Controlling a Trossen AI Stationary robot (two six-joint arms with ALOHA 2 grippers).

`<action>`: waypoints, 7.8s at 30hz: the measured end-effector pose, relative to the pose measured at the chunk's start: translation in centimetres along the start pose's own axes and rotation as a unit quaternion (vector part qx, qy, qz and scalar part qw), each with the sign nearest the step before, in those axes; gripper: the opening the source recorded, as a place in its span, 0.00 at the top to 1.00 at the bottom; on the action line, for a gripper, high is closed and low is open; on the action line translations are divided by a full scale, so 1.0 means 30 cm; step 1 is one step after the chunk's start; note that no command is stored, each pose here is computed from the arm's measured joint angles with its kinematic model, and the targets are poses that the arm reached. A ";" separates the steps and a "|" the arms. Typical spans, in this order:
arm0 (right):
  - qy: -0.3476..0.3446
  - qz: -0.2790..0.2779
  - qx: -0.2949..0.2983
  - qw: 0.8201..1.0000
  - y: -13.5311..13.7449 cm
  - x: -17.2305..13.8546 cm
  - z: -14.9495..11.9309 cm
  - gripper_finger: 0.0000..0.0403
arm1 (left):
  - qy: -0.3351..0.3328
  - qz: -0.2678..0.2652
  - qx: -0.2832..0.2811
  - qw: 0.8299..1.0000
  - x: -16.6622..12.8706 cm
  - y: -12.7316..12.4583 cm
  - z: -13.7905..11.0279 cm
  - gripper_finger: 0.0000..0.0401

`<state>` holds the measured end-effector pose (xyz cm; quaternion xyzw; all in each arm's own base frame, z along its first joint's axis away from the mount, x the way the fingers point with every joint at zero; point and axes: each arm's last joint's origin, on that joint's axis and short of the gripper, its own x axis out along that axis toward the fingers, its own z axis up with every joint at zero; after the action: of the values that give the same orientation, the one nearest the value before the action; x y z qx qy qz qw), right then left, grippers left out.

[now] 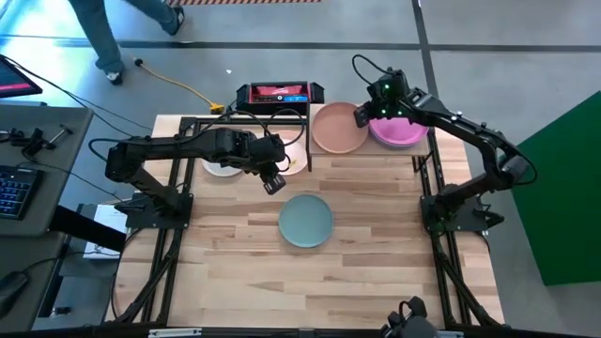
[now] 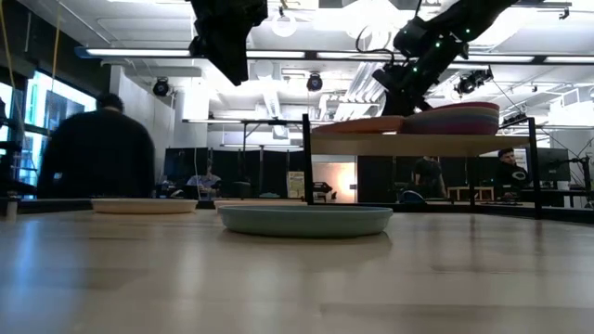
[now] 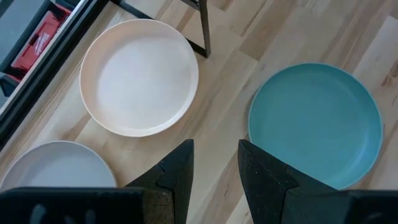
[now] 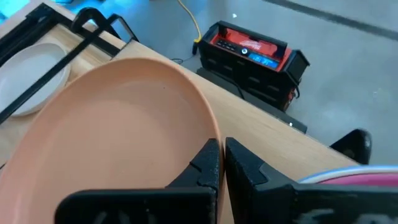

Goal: Place and stack plates onto a shelf
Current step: Put the brown plate on the shelf, then stack the white plate on the brown plate on the shelf

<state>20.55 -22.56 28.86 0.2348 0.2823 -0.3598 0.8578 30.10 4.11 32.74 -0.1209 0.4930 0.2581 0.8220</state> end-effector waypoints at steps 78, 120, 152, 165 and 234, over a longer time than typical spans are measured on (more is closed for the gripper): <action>0.144 0.084 -0.139 0.976 0.237 -0.276 0.132 0.74 | 0.215 0.042 -0.038 0.975 0.315 0.304 -0.212 0.71; 0.143 0.079 -0.137 0.977 0.236 -0.275 0.133 0.74 | 0.212 0.050 -0.067 0.974 0.495 0.383 -0.376 0.71; 0.134 0.081 -0.134 0.979 0.238 -0.274 0.138 0.74 | 0.275 0.072 -0.011 0.959 0.512 0.350 -0.361 1.00; 0.120 0.082 -0.115 0.983 0.241 -0.271 0.148 0.74 | 0.247 0.084 0.046 0.964 0.414 0.283 -0.240 1.00; 0.002 -0.198 0.034 0.980 0.140 -0.451 0.153 0.74 | -0.191 0.123 0.550 0.804 0.207 0.082 0.333 1.00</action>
<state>17.29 -16.14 41.89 0.2043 0.3128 -0.5311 0.7605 38.60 12.58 32.30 0.4651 0.3960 0.0604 0.7894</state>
